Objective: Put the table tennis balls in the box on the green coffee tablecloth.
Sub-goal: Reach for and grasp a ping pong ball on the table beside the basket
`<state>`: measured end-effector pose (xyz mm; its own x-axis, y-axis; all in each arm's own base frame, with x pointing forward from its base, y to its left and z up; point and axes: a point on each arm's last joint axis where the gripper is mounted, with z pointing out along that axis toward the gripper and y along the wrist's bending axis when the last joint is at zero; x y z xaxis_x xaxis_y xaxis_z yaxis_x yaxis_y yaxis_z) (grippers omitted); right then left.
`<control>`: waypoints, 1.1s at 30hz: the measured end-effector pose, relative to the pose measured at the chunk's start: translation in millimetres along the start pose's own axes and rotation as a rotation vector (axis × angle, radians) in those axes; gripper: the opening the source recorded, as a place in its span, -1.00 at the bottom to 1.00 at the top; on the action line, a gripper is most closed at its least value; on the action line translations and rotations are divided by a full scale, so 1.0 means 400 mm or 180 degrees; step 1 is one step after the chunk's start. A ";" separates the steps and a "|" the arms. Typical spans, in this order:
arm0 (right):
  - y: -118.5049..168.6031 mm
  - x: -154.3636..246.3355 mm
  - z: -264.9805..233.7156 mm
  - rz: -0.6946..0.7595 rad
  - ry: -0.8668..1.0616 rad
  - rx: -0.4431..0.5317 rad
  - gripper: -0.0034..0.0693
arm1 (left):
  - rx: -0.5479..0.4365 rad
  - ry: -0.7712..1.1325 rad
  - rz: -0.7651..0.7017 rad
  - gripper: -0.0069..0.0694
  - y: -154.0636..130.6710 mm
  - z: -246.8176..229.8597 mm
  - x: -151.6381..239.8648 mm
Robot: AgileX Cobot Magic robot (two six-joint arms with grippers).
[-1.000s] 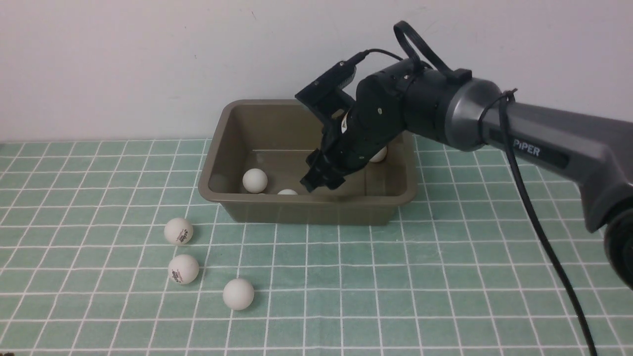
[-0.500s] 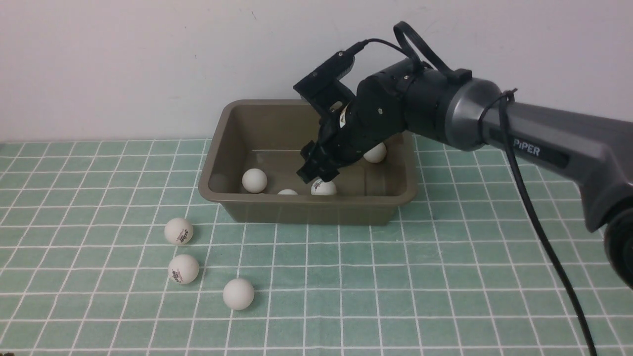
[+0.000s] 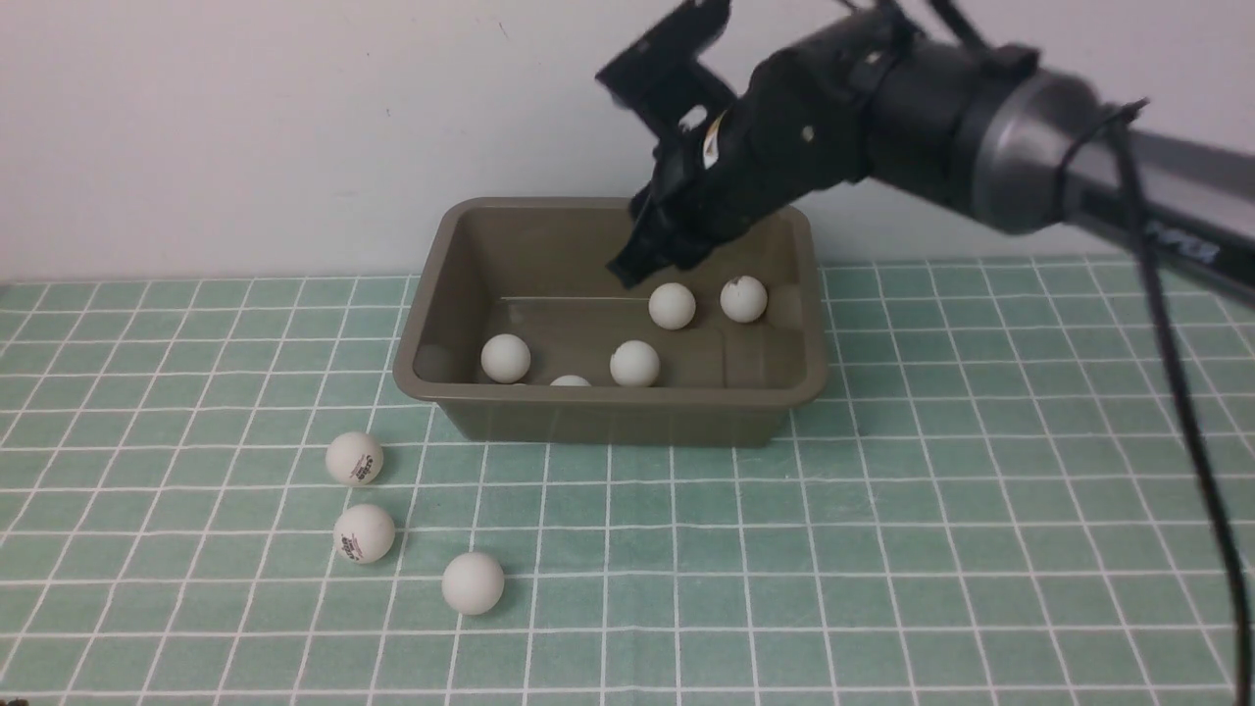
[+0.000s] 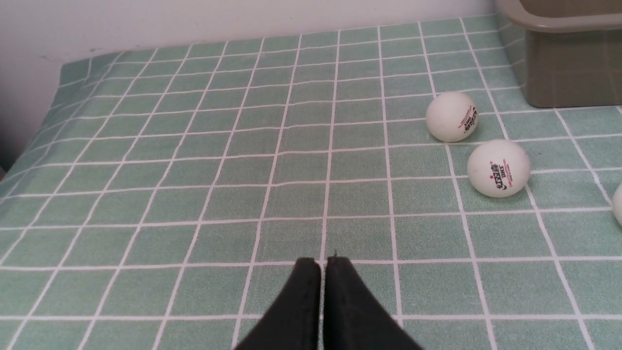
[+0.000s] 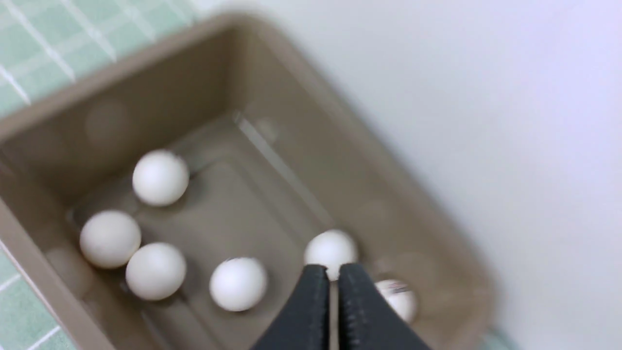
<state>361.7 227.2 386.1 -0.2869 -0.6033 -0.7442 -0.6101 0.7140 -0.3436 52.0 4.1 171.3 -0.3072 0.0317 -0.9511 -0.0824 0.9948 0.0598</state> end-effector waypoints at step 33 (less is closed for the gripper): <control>0.096 0.530 -0.681 0.0775 -0.0280 0.0333 -0.95 | 0.0739 -0.1077 -0.3749 -0.83 0.000 -0.022 -0.096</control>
<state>76.4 29.7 371.1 -0.3477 -0.3794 -0.8574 -0.4502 0.8697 -0.2023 55.4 2.1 210.5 0.1018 -0.9009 -0.4220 0.0383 0.4274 -0.9033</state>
